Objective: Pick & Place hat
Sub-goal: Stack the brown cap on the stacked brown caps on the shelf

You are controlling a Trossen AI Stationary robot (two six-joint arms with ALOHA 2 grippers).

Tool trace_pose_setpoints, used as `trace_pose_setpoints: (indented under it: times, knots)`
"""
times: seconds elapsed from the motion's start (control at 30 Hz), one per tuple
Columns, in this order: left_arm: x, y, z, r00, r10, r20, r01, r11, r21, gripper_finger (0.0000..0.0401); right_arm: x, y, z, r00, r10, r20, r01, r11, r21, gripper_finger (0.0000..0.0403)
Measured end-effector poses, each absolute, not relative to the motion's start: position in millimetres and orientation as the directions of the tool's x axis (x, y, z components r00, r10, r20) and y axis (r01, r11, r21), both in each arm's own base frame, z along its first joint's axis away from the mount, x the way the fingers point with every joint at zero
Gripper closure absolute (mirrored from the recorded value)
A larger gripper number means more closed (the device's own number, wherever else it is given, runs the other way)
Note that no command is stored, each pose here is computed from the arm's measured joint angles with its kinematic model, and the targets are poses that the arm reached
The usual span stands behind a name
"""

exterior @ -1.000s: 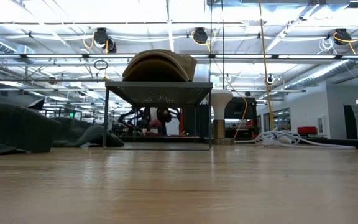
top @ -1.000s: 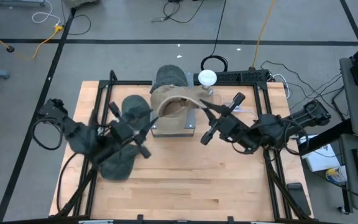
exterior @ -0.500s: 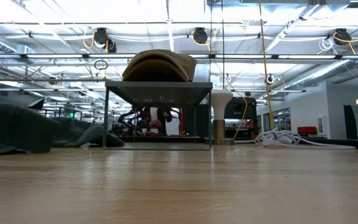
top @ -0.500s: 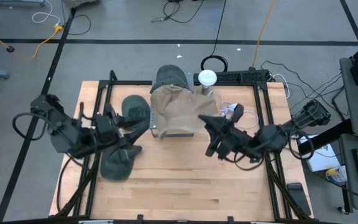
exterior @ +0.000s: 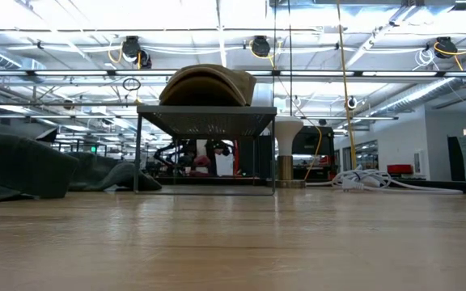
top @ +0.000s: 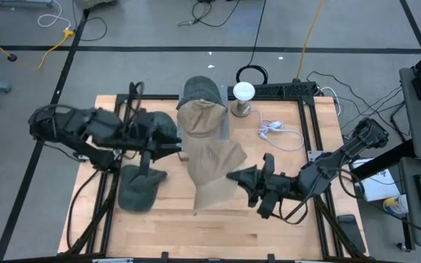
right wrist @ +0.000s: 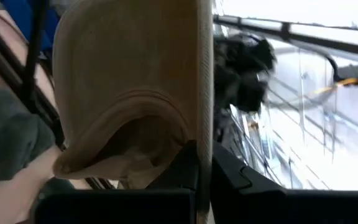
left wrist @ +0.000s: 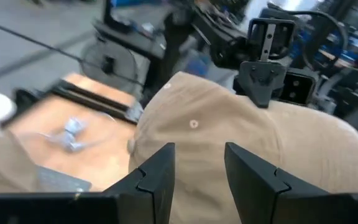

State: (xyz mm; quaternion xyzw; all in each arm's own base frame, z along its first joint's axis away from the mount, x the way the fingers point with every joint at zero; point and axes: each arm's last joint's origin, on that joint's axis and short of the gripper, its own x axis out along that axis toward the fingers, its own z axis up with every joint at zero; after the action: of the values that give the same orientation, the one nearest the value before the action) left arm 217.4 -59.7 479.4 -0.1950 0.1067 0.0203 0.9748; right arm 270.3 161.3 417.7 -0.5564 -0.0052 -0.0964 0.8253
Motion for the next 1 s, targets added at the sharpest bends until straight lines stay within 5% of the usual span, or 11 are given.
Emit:
trace_pose_setpoints:
  times: [0.5, 1.0]
  knots:
    - [227, 8, 462, 0.911, -0.168, -0.377, 0.003, 0.916, -0.402, 0.0254, 265, 177, 400, 0.995, -0.032, 0.098, 0.103, 0.343, -0.934, 0.0397]
    - [301, 14, 427, 0.757, -0.564, -0.329, 0.288, 0.740, -0.607, 0.0165, 258, 186, 409, 0.982, 0.042, 0.184, 0.158, 0.350, -0.923, 0.0397]
